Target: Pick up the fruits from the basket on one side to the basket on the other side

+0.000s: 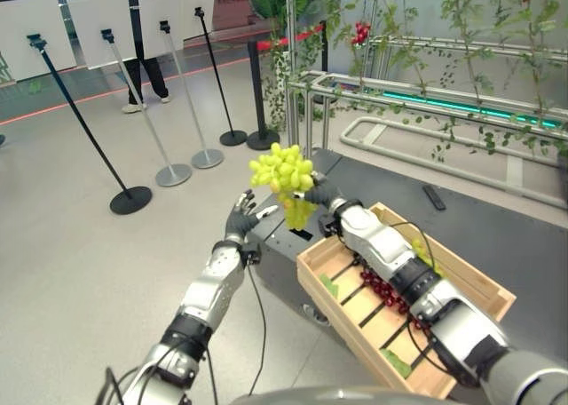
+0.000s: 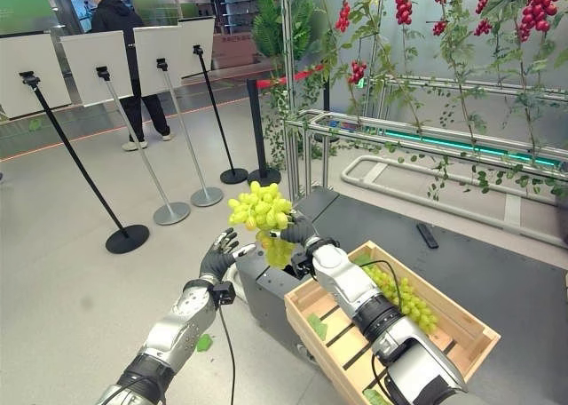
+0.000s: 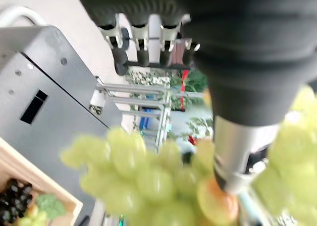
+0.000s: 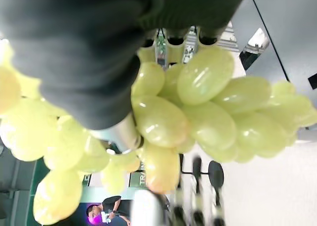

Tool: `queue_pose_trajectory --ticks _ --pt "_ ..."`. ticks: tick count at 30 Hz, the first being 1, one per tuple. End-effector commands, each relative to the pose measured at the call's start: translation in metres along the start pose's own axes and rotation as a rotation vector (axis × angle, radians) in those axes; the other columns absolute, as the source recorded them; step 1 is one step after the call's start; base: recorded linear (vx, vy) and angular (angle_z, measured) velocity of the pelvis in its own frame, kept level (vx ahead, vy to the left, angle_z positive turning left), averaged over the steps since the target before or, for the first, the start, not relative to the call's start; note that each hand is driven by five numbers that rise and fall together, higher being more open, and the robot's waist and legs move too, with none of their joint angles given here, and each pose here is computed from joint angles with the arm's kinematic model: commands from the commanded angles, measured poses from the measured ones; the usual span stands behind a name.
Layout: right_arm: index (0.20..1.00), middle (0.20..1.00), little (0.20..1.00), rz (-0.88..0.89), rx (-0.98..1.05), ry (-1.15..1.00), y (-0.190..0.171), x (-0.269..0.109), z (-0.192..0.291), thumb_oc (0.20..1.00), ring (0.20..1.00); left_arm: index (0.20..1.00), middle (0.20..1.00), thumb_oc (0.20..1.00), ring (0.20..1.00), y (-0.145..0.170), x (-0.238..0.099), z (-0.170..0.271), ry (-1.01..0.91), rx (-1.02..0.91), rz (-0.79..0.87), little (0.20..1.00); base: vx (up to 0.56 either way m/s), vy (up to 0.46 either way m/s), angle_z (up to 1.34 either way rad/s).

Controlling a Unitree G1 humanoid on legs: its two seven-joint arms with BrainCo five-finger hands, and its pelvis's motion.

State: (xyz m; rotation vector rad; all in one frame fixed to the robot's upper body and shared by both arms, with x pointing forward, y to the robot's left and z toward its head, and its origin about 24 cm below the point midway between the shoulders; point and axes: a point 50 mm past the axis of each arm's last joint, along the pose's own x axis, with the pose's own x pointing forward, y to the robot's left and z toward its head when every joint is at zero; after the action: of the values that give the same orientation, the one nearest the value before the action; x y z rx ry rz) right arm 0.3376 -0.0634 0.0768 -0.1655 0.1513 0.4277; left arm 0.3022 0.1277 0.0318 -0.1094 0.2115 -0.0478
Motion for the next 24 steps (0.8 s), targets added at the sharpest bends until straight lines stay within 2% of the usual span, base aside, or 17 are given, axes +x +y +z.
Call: queue_pose_trajectory --ticks 1,10,18,24 --pt "0.2 0.2 0.2 0.057 -0.044 -0.221 0.011 0.017 0.068 0.2 0.2 1.0 1.0 1.0 1.0 -0.02 0.013 0.038 -0.154 0.071 -0.081 1.0 0.0 0.0 0.0" --pt "0.2 0.2 0.2 0.135 -0.073 -0.207 0.028 0.023 0.071 0.2 0.2 1.0 1.0 1.0 1.0 -0.044 0.013 0.043 -0.165 0.045 -0.219 1.0 0.0 0.0 0.0" --pt "0.2 0.2 0.2 0.153 -0.102 -0.186 0.034 0.029 0.073 0.2 0.2 1.0 1.0 1.0 1.0 -0.054 0.014 0.041 -0.148 0.067 -0.27 1.0 0.0 0.0 0.0" --pt "0.2 0.2 0.2 0.195 -0.076 -0.192 0.048 0.03 0.076 0.2 0.2 1.0 1.0 1.0 1.0 -0.063 0.018 0.042 -0.14 0.161 -0.312 1.0 0.0 0.0 0.0"
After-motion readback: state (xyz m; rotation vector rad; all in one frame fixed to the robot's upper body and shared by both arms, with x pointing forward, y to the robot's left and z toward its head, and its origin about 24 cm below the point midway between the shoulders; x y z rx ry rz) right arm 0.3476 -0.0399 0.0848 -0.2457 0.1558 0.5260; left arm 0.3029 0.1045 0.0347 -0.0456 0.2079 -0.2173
